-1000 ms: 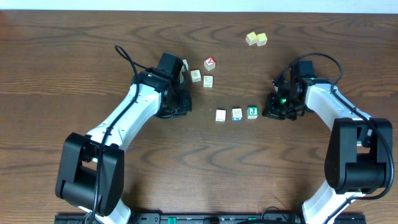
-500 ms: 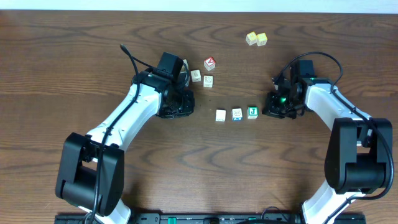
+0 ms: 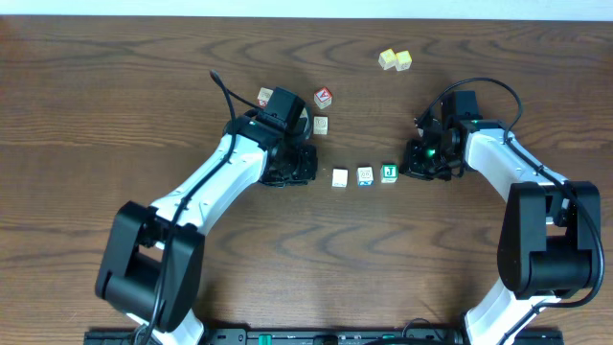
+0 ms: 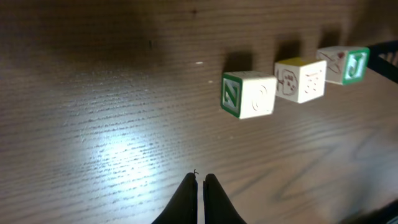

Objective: Lift 3 blocks

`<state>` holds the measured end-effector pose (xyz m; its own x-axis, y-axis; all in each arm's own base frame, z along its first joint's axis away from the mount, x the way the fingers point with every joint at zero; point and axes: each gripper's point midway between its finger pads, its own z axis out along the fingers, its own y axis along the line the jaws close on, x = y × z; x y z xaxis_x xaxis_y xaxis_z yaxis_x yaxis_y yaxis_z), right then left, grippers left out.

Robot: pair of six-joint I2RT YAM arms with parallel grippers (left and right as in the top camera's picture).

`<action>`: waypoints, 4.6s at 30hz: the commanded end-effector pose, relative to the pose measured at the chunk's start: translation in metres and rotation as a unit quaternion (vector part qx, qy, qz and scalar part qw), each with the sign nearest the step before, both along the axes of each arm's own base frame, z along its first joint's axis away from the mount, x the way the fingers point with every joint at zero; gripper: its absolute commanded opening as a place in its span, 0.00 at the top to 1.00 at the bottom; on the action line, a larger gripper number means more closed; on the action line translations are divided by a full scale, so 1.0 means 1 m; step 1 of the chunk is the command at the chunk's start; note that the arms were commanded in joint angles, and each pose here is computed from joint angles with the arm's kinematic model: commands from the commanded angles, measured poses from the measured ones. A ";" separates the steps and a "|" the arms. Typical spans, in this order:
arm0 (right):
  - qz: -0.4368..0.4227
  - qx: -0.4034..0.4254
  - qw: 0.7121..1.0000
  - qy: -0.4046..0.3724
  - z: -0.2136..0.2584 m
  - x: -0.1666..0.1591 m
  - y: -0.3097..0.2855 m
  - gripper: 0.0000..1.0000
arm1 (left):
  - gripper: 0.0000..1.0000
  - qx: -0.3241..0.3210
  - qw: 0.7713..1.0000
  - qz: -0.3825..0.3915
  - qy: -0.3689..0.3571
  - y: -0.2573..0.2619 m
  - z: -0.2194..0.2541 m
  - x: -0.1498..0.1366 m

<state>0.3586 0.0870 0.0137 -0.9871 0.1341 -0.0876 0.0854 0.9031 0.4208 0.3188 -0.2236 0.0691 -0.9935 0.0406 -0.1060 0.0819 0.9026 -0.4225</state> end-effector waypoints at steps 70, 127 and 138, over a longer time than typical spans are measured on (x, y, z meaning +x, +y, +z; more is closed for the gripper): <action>0.024 0.005 1.000 -0.019 0.003 0.004 0.022 0.99 | 0.93 -0.006 0.994 0.093 0.058 -0.030 -0.056 0.005; 0.038 0.004 0.999 0.001 0.002 -0.008 0.035 0.99 | 0.93 -0.044 0.993 0.106 0.036 -0.055 -0.063 0.021; 0.038 0.006 0.999 0.003 0.002 -0.009 0.035 0.99 | 0.93 -0.056 0.993 0.106 0.019 -0.058 -0.057 0.029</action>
